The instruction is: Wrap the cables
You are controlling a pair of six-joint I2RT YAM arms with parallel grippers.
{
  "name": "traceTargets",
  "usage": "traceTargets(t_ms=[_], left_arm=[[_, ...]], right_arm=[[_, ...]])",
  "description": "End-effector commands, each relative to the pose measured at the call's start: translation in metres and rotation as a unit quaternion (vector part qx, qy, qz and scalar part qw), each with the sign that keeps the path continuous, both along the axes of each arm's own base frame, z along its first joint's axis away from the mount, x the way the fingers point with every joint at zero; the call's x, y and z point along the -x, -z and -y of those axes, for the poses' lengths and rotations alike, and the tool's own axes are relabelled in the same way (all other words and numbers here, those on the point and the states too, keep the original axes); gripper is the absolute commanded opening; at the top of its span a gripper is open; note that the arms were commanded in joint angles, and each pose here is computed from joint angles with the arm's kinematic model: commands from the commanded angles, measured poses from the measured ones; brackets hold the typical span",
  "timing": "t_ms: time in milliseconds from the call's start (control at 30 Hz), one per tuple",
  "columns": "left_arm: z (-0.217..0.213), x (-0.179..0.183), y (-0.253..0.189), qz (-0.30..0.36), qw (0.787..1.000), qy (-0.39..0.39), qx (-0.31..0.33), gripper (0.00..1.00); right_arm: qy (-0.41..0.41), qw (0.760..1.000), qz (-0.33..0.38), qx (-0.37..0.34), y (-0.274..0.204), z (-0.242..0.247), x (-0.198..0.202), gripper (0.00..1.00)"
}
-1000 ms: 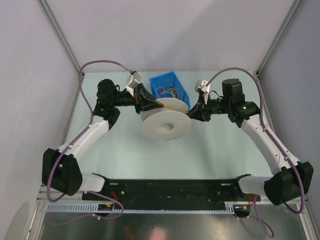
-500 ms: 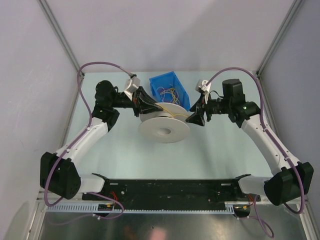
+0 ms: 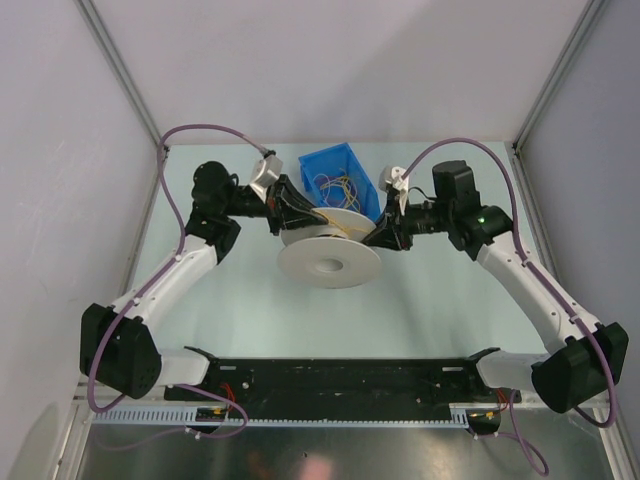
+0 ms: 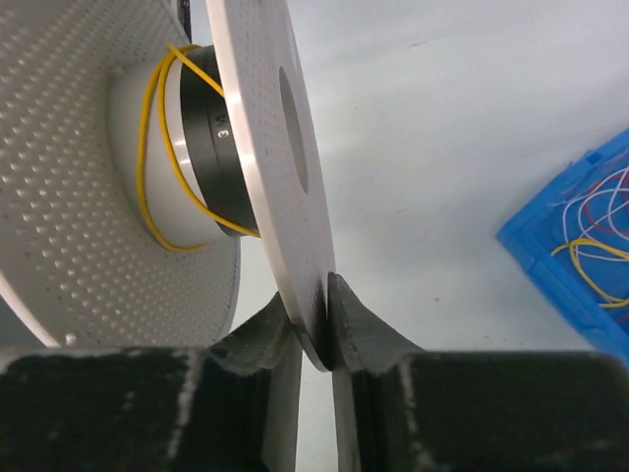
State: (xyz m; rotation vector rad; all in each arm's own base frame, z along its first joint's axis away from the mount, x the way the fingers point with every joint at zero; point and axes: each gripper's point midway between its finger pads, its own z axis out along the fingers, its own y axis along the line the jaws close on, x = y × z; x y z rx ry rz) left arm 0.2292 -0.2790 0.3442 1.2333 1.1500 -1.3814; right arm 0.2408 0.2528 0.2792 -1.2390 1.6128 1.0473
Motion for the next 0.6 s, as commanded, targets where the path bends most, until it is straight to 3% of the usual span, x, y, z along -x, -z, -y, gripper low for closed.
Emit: traceTargets(t_ms=[0, 100, 267, 567], left_arm=[[0.001, 0.016, -0.017, 0.035, 0.999, 0.032, 0.009, 0.00], [0.001, 0.011, -0.016, 0.025, 0.999, 0.025, 0.008, 0.00], [0.004, -0.013, -0.012, -0.013, 1.000, -0.017, 0.009, 0.01], [-0.008, -0.067, 0.008, -0.126, 0.988, -0.091, 0.003, 0.49]], right_arm=[[-0.001, 0.999, 0.033, -0.019, -0.020, -0.002, -0.002, 0.09], [0.005, 1.000, 0.023, -0.021, -0.020, 0.000, -0.003, 0.01], [0.041, 0.998, -0.030, -0.043, -0.023, 0.007, -0.012, 0.00], [0.120, 0.979, -0.137, -0.093, -0.023, 0.025, -0.030, 0.00]])
